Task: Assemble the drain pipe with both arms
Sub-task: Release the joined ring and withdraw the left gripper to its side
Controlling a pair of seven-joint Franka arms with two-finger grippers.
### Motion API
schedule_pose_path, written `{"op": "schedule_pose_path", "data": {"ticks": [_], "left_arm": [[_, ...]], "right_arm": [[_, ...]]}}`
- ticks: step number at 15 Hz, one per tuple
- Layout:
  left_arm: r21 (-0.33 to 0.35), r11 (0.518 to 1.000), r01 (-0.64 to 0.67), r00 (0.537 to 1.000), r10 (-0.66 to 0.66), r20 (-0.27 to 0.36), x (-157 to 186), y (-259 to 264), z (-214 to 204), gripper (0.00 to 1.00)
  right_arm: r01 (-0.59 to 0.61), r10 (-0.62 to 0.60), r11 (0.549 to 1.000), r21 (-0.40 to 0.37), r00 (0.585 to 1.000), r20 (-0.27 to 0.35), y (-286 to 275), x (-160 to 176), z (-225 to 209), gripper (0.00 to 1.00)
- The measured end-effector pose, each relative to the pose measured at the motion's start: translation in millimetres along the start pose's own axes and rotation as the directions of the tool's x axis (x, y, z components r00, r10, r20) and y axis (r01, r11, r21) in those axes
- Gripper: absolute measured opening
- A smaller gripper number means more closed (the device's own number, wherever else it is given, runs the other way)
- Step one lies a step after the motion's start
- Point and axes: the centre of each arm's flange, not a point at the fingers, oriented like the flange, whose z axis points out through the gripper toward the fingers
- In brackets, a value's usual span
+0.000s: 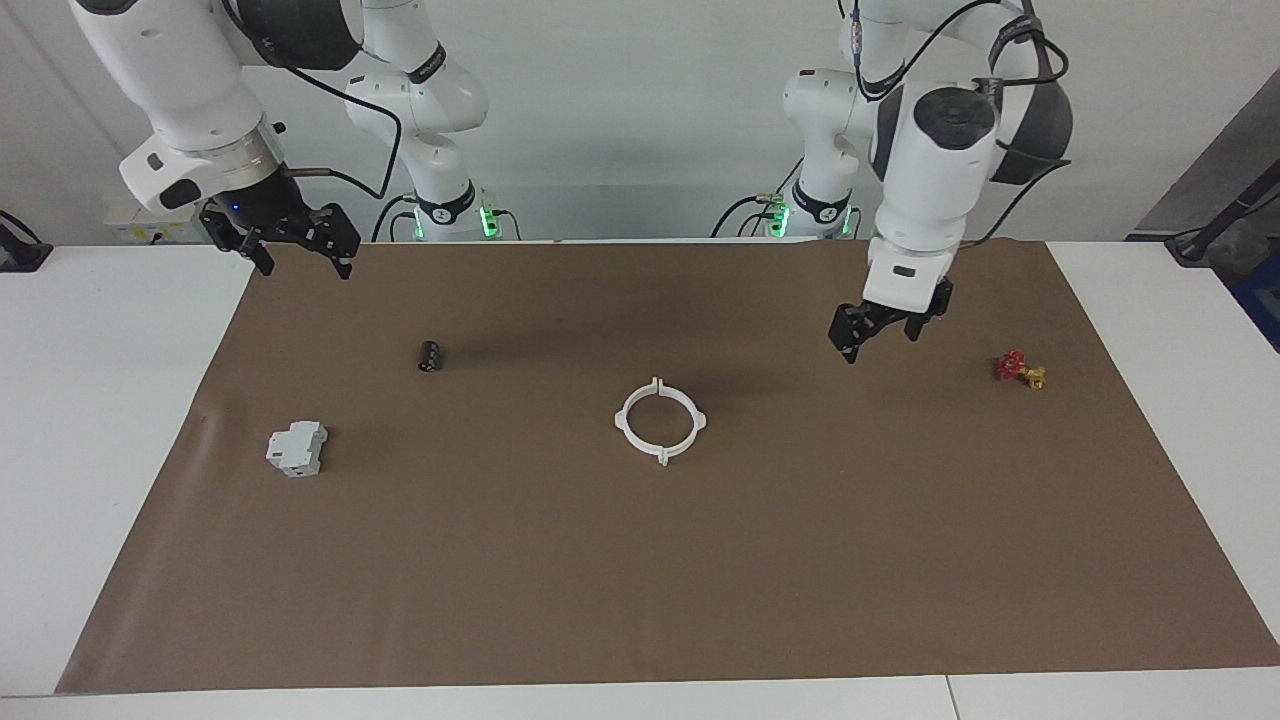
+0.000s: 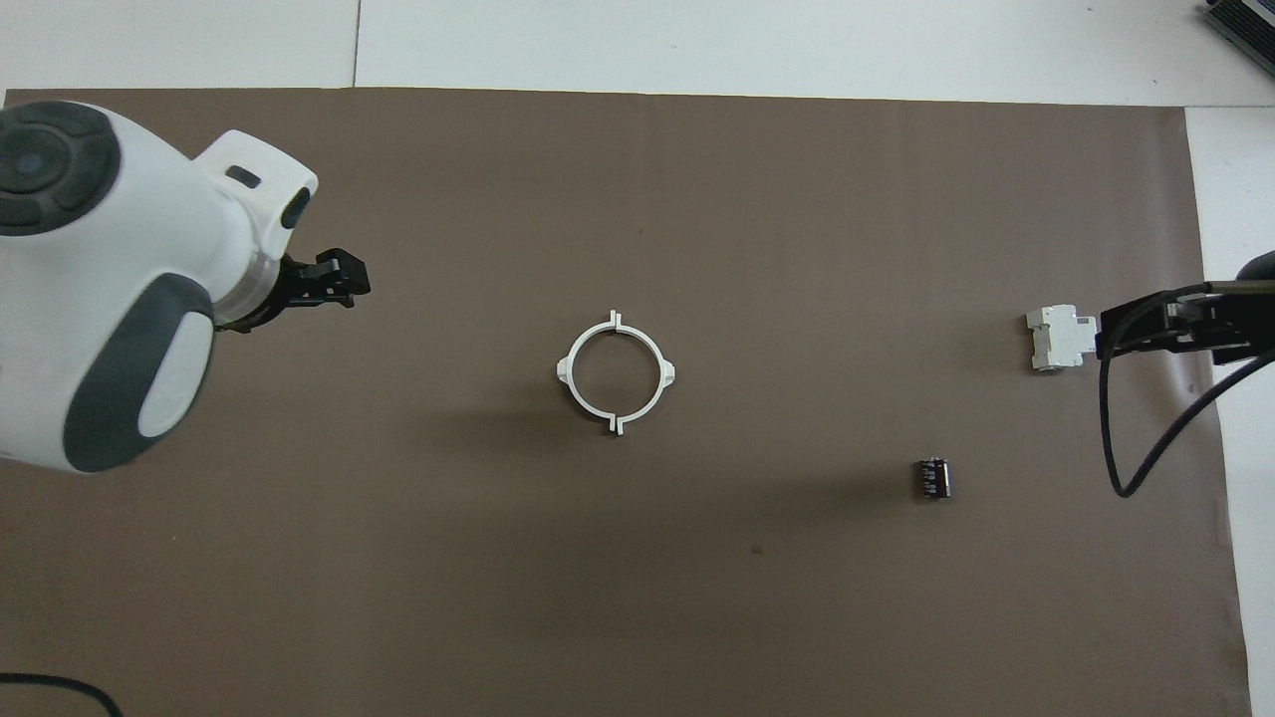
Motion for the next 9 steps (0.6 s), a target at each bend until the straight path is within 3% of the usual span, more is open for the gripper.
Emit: {"op": "schedule_pose_path", "data": {"ticks": [4,9], "left_arm": [[-0.01,0.987,-0.163,0.986,0.163,0.046,8.3,-74.1,-13.9,1.0],[-0.012,0.981,-0.194,0.978,0.195,0.074,-0.4,-91.1,-25.2,1.0]], "right_arm": [[0.0,0.0,1.0,0.0,1.0,0.0,0.0,0.0,0.0,1.0],[0.0,0.0,1.0,0.0,1.0,0.0,0.0,0.0,0.0,1.0]]}}
